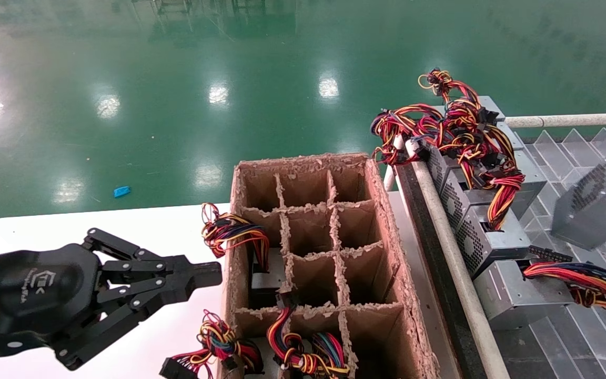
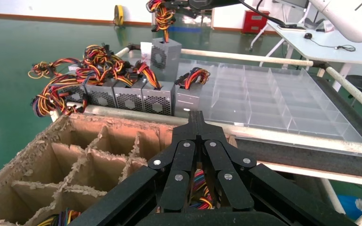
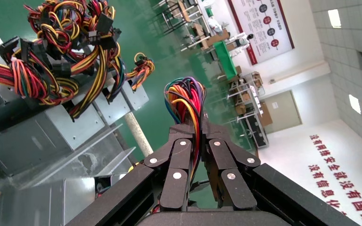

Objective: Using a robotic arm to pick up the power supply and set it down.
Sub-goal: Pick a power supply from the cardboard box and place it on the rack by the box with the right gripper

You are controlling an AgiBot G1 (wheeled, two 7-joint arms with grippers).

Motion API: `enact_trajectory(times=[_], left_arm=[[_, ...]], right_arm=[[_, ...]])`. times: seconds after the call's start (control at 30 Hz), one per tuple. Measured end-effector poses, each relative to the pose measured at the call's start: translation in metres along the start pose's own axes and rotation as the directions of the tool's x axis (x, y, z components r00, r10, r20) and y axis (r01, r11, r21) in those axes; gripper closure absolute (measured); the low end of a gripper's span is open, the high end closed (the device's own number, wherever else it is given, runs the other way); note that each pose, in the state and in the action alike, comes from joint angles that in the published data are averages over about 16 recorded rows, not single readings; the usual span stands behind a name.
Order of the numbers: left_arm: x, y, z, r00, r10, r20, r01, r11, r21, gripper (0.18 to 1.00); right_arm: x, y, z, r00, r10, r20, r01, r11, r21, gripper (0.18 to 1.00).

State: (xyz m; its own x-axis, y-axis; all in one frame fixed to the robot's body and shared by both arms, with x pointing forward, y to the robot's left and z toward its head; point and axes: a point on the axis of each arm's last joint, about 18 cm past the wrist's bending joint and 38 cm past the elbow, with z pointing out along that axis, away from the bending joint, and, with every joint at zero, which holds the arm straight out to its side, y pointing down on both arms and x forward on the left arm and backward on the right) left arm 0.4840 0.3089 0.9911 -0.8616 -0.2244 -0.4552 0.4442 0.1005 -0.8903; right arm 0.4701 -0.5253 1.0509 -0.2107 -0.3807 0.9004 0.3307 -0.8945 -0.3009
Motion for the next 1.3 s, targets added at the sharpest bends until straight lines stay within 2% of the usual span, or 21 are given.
enact_trajectory(times=[0.6, 1.03, 1.3], left_arm=[[0.000, 0.000, 0.000, 1.000, 0.000, 0.000, 0.000, 1.000, 0.000, 0.993], [0.000, 0.000, 0.000, 1.000, 0.000, 0.000, 0.000, 1.000, 0.000, 0.993], [0.000, 0.000, 0.000, 1.000, 0.000, 0.000, 0.000, 1.000, 0.000, 0.993]], right_arm=[[-0.021, -0.010, 0.025, 0.997, 0.040, 0.073, -0.042, 0.999, 0.033, 0.982], [-0.029, -0.016, 0.055, 0.998, -0.023, 0.066, 0.021, 0.999, 0.027, 0.983], [-0.033, -0.012, 0.063, 0.996, -0.058, 0.068, 0.058, 0.998, 0.001, 0.983]])
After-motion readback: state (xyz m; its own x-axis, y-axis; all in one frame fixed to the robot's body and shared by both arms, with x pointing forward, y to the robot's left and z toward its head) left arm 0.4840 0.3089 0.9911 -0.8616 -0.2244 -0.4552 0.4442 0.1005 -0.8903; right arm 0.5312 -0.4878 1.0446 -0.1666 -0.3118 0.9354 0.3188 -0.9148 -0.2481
